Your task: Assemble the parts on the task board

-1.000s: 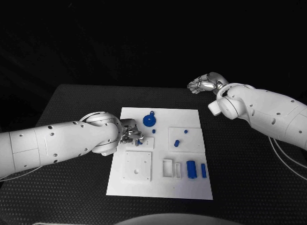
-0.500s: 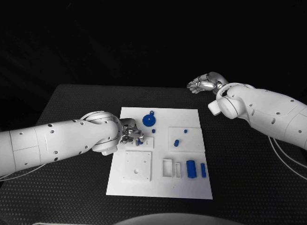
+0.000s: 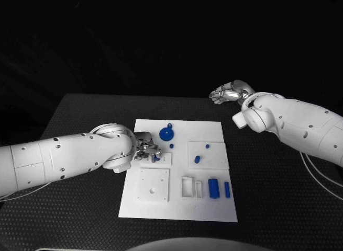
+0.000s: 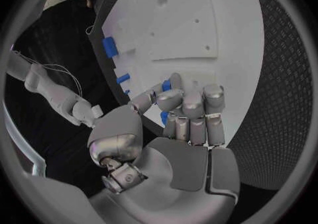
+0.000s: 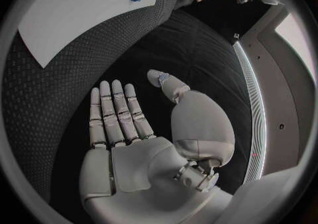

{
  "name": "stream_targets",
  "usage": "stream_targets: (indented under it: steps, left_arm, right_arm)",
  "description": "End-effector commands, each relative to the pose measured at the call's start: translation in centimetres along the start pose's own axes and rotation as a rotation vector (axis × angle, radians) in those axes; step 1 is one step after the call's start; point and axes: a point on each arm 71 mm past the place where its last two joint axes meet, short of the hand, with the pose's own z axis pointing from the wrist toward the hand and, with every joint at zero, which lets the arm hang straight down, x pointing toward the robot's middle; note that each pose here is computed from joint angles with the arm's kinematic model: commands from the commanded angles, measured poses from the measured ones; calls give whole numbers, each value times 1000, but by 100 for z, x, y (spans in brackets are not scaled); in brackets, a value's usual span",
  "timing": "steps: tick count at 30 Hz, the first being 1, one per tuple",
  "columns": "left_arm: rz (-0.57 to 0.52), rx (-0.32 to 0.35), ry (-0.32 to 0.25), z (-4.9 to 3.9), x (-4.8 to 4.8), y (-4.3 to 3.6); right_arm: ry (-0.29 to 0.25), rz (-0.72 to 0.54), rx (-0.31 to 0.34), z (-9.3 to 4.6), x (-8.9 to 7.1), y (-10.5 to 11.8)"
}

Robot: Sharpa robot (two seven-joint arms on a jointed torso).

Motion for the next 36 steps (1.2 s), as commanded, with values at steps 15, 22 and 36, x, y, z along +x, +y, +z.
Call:
stream_targets:
  steps: [15,22,36]
  left_arm:
    - [38,-20,29,0,40,48]
    - [30,-20,52,4,55,40]
    - [17,-17,62,57,31,-28]
  right_arm:
    - [16,-2,-7,-2,19,10]
    - [17,-2,-7,-2,21,11]
    - [19,-2,-7,0,29,15]
